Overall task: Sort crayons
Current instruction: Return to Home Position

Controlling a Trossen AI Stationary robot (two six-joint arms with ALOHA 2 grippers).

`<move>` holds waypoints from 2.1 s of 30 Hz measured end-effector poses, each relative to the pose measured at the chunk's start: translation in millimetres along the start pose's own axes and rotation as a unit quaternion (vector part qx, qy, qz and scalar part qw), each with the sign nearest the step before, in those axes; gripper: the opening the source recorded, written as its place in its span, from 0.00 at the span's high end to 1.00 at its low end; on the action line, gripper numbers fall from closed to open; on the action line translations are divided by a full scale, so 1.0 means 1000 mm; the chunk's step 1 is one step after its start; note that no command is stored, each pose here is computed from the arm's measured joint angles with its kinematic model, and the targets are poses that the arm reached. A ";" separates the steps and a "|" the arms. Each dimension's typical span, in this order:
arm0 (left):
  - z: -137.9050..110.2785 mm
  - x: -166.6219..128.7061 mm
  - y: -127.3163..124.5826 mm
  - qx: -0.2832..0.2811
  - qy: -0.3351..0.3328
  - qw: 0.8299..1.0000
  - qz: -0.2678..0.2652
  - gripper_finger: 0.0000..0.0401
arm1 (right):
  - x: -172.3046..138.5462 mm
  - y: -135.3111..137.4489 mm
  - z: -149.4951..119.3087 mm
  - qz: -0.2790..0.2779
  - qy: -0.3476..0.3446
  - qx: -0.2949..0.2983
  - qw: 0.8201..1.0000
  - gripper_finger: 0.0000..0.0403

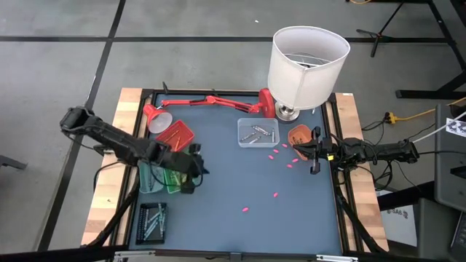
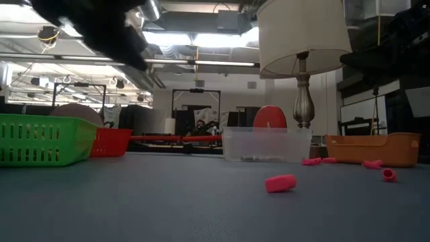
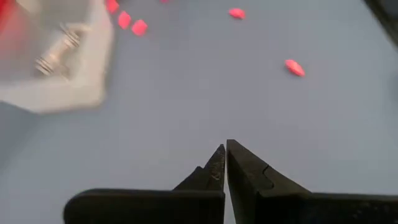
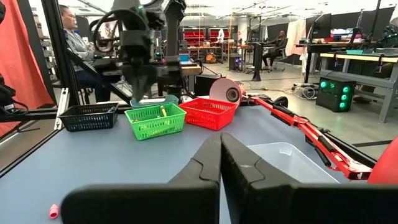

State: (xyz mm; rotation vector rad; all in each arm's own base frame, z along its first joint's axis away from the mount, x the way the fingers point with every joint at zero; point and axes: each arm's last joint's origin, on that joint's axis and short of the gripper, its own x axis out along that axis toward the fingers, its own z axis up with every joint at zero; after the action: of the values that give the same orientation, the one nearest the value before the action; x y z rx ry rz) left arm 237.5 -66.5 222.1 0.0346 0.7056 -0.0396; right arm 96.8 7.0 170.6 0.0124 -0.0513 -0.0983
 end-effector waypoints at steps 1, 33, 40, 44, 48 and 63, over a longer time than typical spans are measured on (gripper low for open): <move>0.002 0.001 0.006 0.010 -0.007 1.000 0.008 1.00 | 0.000 0.000 0.000 0.000 0.000 0.000 1.000 0.99; -0.028 -0.190 0.062 0.006 -0.269 0.958 0.097 1.00 | 0.000 0.000 0.000 0.000 0.000 0.000 1.000 0.99; -0.056 -0.200 0.062 0.004 -0.315 0.944 0.099 1.00 | 0.000 0.000 0.000 0.000 0.000 0.000 1.000 0.99; -0.076 -0.194 0.062 -0.001 -0.328 0.939 0.100 1.00 | 0.000 0.000 0.000 0.000 0.000 0.000 1.000 0.99; -0.092 -0.188 0.062 -0.011 -0.344 0.932 0.118 1.00 | 0.000 0.000 0.000 0.000 0.000 0.000 1.000 0.99; -0.097 -0.156 0.063 -0.009 -0.341 0.930 0.138 1.00 | 0.000 0.000 0.000 0.000 0.000 0.000 1.000 0.99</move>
State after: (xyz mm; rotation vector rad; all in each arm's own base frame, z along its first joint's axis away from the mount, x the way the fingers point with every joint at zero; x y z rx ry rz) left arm 58.4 4.5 250.6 0.0971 -0.0026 0.2187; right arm 96.9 7.0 170.4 0.0116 -0.0508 -0.0982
